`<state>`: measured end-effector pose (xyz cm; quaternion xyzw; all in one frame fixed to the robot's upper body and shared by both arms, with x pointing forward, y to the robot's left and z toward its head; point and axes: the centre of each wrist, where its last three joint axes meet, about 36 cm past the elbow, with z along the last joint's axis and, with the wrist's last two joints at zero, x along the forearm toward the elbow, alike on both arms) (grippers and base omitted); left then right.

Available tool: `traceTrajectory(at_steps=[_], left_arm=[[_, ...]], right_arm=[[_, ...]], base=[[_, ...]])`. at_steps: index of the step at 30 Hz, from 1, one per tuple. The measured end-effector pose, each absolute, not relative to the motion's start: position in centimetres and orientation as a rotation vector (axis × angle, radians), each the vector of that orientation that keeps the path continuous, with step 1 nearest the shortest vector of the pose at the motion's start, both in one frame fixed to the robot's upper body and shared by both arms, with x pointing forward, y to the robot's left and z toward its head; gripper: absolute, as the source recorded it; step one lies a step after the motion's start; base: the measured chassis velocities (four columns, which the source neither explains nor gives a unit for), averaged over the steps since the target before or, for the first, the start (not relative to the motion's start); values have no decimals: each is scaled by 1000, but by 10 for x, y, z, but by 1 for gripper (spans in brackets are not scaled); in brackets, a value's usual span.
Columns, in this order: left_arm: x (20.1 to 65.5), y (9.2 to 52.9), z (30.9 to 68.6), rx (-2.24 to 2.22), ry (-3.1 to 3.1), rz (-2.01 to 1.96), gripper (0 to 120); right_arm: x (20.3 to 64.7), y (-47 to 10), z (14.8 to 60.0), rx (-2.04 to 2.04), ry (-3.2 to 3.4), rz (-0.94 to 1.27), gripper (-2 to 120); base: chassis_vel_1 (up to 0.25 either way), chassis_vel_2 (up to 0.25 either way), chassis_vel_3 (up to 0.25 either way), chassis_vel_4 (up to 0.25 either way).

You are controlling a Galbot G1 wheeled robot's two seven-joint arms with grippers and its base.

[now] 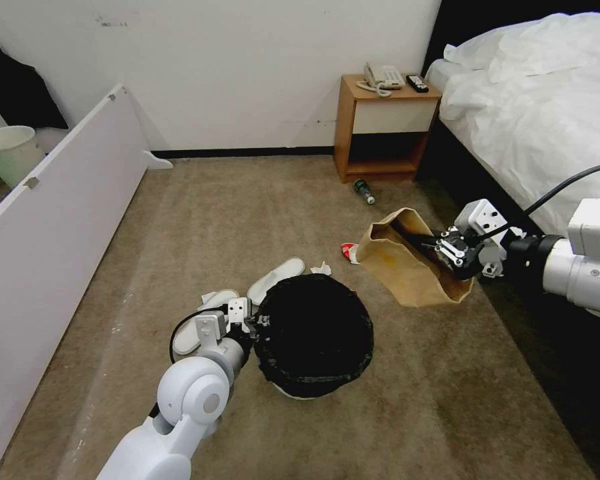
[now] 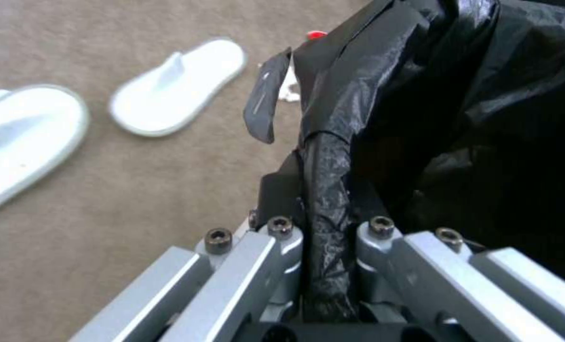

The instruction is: Pick up the trash bin, then pick up the garbage from the floor and place it into the trash bin.

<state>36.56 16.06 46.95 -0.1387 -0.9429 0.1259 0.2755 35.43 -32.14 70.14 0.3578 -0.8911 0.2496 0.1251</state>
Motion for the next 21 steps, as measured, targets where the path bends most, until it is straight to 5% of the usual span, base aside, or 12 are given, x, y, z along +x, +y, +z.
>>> traceTrajectory(at_steps=[21], left_arm=[[363,130,479,-561,-2502,523,5]], right_arm=[[355,-318,682,1101,-2550,680,0]], base=[[0,0,0,0]])
